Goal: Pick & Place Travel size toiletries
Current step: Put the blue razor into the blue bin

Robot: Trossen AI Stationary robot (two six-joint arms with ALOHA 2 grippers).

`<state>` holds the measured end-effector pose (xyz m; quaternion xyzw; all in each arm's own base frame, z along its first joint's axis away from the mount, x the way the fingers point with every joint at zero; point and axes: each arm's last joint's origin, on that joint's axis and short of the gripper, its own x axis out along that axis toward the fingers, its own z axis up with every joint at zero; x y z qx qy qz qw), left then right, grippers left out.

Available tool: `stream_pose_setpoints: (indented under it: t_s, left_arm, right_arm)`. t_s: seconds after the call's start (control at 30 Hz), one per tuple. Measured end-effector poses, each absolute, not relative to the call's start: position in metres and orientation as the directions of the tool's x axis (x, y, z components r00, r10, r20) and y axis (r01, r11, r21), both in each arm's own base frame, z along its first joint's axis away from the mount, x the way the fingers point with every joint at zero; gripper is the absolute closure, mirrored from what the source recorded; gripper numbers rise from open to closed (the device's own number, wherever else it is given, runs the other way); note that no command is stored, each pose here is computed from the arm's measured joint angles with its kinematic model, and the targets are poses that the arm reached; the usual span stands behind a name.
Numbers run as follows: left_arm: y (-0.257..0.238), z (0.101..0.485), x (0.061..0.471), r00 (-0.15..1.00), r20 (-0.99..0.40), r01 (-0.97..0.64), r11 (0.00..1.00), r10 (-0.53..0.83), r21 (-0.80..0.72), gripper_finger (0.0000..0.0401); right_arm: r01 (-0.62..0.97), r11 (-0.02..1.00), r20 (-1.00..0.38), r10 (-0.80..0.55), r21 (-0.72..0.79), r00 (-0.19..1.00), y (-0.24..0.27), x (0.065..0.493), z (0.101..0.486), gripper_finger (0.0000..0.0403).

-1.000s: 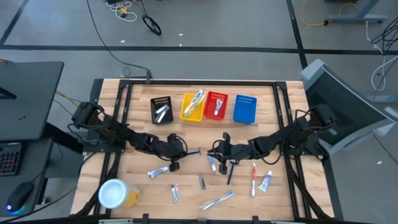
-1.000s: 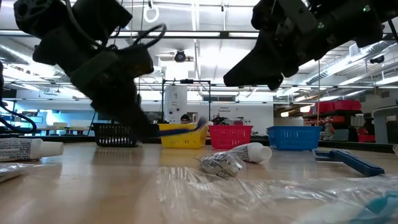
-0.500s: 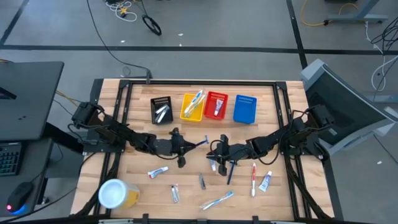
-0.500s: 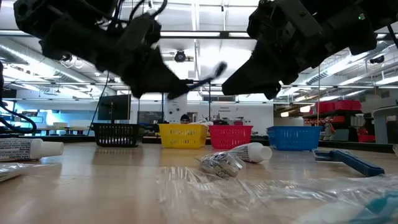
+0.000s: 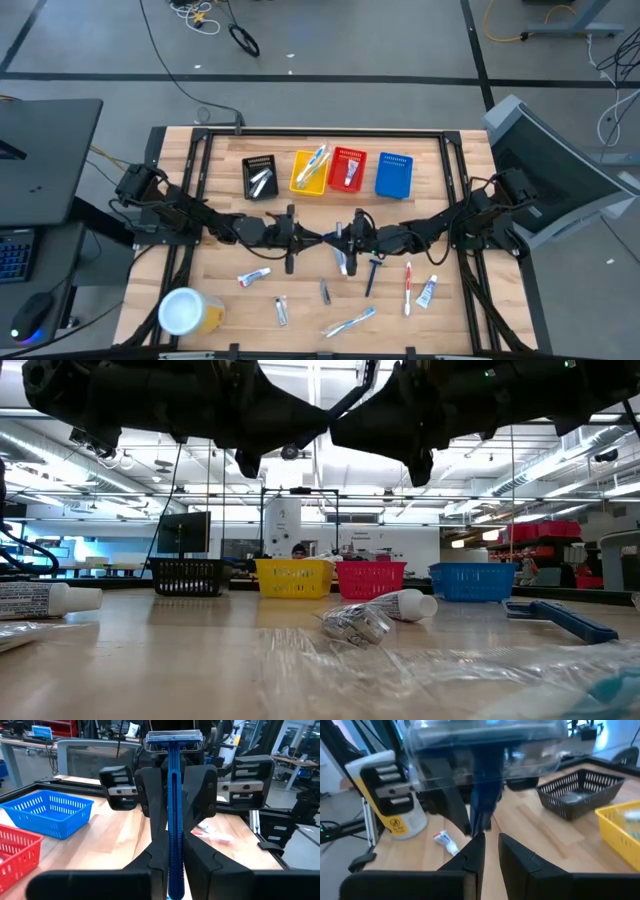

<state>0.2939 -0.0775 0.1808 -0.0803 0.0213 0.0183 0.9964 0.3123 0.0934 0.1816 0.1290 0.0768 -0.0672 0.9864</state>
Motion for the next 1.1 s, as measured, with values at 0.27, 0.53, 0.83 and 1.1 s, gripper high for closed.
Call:
stream_pose_setpoints:
  t_s: [0.27,0.53,0.83,1.1]
  left_arm:
    - [-0.078,0.179,0.294,0.998,-0.061,-0.040,0.987,0.031,-0.154,0.0353]
    - [-0.080,0.179,0.293,0.998,-0.062,-0.013,0.989,0.004,-0.150,0.0358]
    - [-0.081,0.180,0.293,0.998,-0.061,0.019,0.988,-0.029,-0.153,0.0358]
    - [-0.080,0.180,0.293,0.998,-0.060,0.000,0.990,-0.008,-0.140,0.0356]
  right_arm:
    - [0.125,0.975,-0.162,-0.095,0.186,0.982,0.099,0.311,0.182,0.0340]
    - [0.082,0.981,-0.143,-0.057,0.173,0.988,0.103,0.310,0.184,0.0340]
    - [0.083,0.984,-0.130,-0.063,0.158,0.989,0.105,0.309,0.185,0.0340]
    - [0.104,0.982,-0.129,-0.085,0.155,0.988,0.105,0.309,0.185,0.0340]
